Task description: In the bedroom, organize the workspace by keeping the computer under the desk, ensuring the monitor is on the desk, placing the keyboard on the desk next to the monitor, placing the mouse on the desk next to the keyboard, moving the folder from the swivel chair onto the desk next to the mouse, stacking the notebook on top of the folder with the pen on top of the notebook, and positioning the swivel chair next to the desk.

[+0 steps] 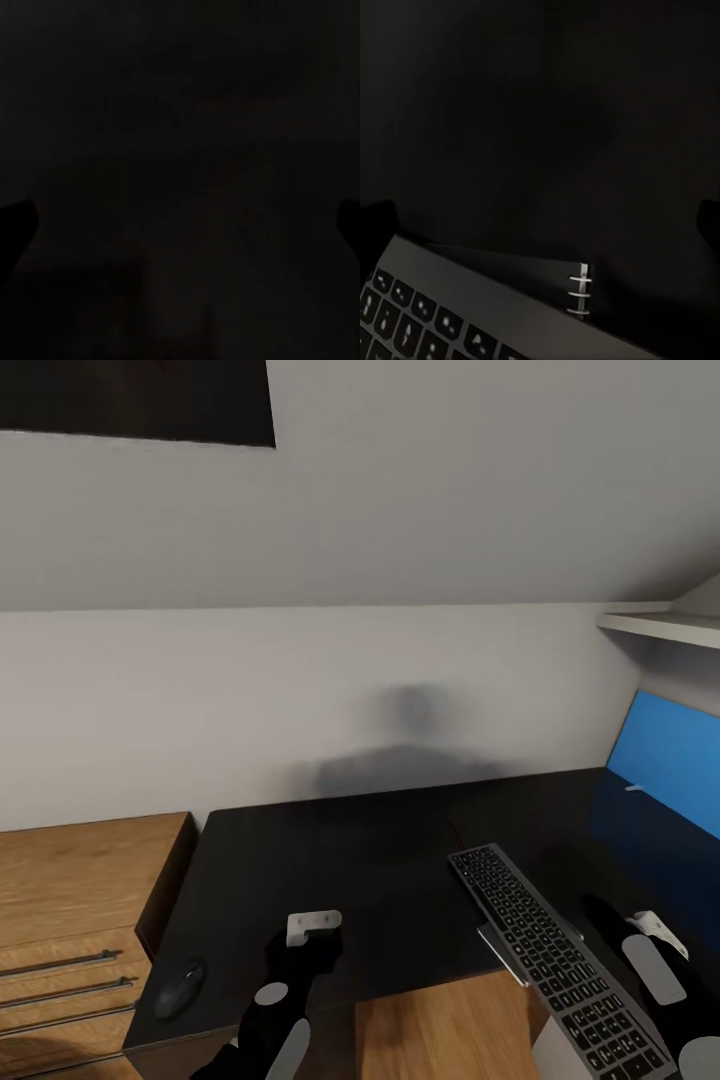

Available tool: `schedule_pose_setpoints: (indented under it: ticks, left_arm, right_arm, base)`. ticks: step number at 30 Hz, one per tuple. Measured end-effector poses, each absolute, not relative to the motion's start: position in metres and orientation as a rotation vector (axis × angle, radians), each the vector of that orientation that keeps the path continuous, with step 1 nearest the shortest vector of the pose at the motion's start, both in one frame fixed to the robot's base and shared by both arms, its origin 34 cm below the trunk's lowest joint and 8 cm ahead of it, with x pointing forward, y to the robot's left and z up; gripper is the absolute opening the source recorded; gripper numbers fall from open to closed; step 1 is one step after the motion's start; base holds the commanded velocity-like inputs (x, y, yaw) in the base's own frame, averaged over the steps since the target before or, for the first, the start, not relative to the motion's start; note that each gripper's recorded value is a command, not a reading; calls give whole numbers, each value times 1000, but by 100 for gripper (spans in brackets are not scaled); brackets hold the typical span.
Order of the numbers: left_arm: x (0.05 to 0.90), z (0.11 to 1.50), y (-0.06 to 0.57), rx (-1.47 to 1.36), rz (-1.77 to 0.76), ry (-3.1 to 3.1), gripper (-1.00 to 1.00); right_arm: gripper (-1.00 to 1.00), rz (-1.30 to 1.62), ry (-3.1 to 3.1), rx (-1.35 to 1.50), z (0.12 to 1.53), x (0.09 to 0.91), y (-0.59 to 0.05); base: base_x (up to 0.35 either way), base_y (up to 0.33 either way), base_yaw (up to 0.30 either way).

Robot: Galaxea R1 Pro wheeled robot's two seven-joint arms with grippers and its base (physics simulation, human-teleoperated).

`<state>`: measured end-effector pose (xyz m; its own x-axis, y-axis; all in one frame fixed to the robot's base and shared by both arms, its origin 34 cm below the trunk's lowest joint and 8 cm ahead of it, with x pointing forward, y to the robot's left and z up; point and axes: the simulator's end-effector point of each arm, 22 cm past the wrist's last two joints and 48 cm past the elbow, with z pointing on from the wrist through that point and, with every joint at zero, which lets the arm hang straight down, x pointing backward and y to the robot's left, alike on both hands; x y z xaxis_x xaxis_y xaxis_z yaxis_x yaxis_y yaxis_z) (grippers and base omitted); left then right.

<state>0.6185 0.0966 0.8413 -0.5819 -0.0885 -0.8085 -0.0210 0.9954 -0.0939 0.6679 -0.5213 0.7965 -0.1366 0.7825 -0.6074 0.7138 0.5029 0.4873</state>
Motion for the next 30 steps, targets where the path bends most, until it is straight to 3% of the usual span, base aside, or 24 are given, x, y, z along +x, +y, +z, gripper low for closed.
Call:
schedule_pose_setpoints:
  ticks: [30]
  left_arm:
    - [619, 831, 98, -71, -88, 2191, 100]
  right_arm:
    - [100, 129, 1931, 1239, 780, 667, -512]
  base:
    - [0, 0, 0]
